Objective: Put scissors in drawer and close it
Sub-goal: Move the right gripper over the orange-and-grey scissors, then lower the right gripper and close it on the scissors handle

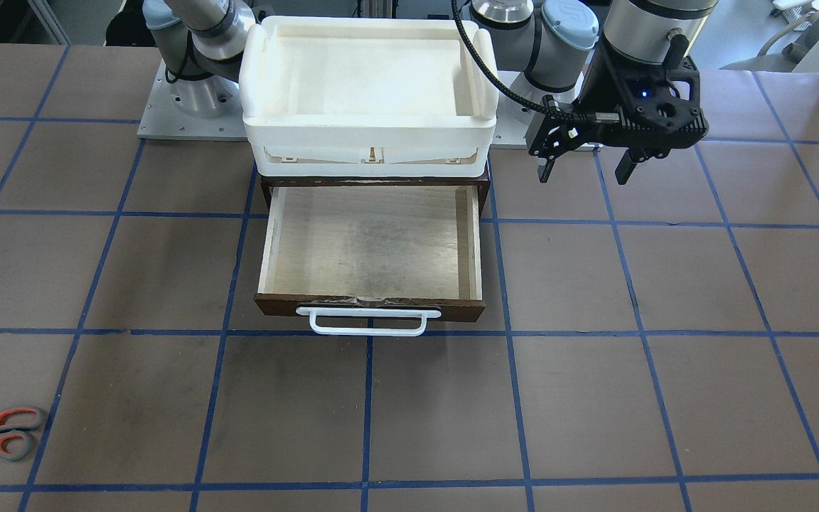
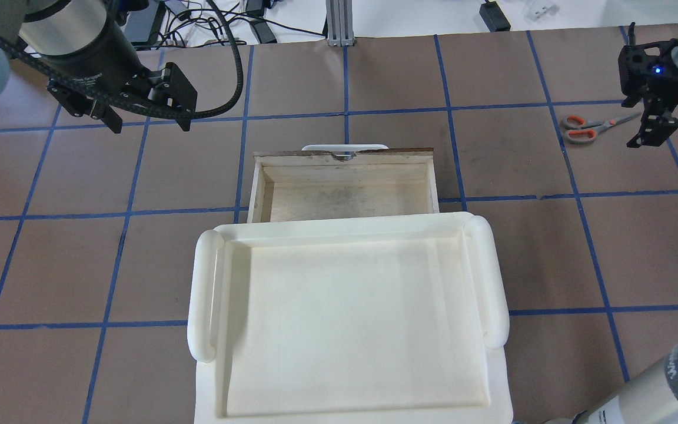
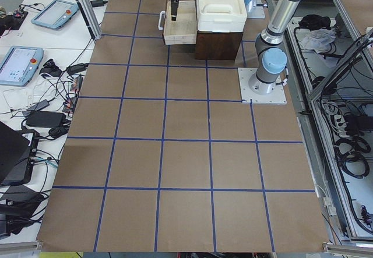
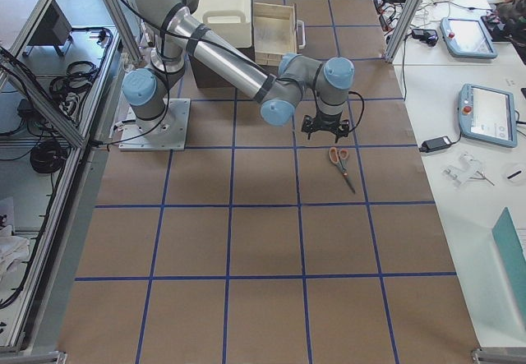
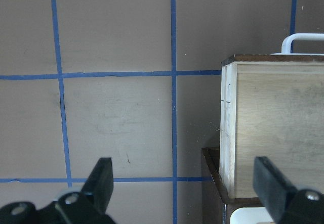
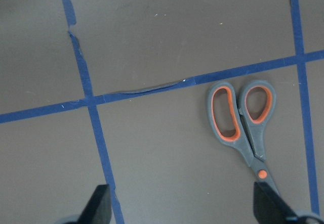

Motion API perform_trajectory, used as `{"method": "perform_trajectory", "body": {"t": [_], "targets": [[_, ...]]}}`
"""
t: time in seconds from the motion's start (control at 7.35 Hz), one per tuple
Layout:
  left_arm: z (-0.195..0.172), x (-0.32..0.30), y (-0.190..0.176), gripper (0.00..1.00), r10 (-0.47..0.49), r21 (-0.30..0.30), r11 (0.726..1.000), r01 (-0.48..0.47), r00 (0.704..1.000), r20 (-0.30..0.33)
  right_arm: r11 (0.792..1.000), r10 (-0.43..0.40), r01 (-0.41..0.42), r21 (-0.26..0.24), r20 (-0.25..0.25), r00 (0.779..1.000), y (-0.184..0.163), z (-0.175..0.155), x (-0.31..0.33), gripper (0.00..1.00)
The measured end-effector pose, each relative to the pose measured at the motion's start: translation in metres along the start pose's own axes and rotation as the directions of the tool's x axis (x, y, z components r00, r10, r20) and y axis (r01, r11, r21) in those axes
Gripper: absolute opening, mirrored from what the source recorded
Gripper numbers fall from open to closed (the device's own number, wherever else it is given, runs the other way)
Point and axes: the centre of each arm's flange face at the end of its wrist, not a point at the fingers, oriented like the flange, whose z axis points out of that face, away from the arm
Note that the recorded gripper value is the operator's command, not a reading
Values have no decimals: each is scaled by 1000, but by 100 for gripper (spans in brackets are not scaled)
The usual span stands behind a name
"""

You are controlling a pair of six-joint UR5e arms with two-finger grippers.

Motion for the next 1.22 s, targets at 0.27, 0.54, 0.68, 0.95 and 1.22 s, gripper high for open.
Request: {"method": "perform_trajectory", "body": {"t": [0.27, 0.54, 0.68, 0.95, 1.22], "targets": [[0, 0, 0, 100, -1, 1, 1000, 1, 1000, 0, 996, -89, 89, -12, -41, 995, 5, 10, 9, 100], [0, 0, 0, 100, 0, 1, 1000, 0, 1000, 1, 969, -247, 245, -37, -89, 965, 10, 39, 26, 99], [-1, 0, 0, 100, 0, 1, 1000, 0, 1000, 0, 954, -301, 298, -40, -105, 948, 11, 52, 33, 99], [-1, 0, 0, 100, 0, 1, 1000, 0, 1000, 0, 931, -366, 366, -23, -119, 923, 10, 71, 39, 98], [-1, 0, 1, 100, 0, 0, 1000, 0, 1000, 0, 910, -414, 414, -23, -124, 902, 15, 88, 55, 98]]}}
